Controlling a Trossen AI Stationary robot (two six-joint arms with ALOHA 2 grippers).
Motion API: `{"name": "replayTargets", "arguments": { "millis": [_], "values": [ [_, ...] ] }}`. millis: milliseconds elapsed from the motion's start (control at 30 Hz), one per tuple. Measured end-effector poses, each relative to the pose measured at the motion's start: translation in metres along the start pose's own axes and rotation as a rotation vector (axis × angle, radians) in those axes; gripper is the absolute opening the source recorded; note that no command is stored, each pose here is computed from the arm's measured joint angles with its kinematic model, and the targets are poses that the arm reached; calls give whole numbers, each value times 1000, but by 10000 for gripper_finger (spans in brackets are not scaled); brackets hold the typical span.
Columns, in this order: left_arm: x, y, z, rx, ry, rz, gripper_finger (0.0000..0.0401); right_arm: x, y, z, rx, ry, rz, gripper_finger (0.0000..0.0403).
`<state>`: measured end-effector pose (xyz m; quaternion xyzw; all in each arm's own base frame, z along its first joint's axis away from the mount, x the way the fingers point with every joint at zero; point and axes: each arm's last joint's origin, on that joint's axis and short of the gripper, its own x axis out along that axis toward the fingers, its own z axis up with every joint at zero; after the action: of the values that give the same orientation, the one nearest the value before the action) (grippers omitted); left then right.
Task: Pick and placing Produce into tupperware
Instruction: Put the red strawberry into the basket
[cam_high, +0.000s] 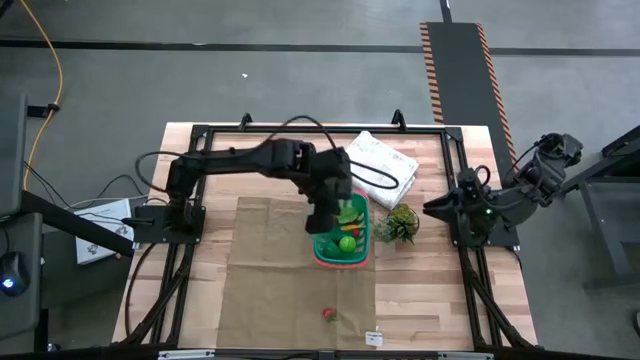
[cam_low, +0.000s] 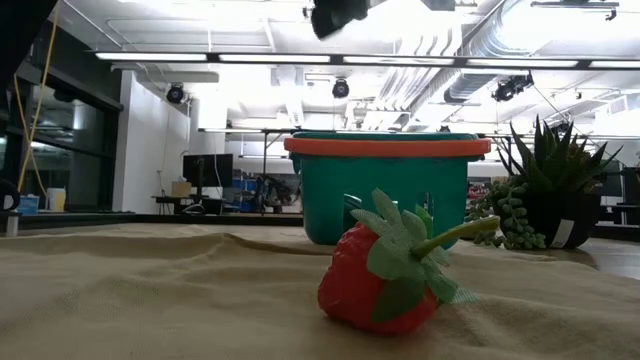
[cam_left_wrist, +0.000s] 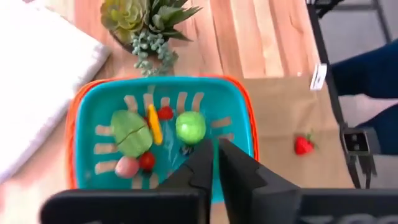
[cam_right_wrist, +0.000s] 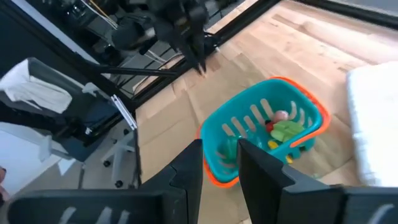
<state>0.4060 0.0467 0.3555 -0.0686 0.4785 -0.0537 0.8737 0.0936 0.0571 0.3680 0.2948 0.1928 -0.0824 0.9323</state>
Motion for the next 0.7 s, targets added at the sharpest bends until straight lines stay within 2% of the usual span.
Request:
{"name": "replayTargets", "arguments": {
  "millis": [67, 133, 233, 367, 433, 533, 700],
  "values": [
    [-14, -3, 0, 10, 23, 20, 5, 5, 5, -1, 23, -1, 2, 89],
    [-25, -5, -1, 6, 52, 37, 12, 11, 13, -3, 45, 0, 13, 89],
    [-40, -8, -7, 2, 116, 34, 16, 24, 30, -9, 42, 1, 43, 89],
    [-54, -12, -16, -7, 218, 26, 3, 46, 53, -22, 44, 11, 62, 89],
    [-61, -16, -16, 1, 189, 12, 4, 56, 63, -29, 67, 18, 67, 89],
    [-86, -26, -22, 46, 131, -80, 1, 71, 75, -42, 98, 37, 62, 85],
    [-131, -39, -34, 91, 29, -80, 1, 93, 89, -56, 137, 36, 61, 37]
  ]
}}
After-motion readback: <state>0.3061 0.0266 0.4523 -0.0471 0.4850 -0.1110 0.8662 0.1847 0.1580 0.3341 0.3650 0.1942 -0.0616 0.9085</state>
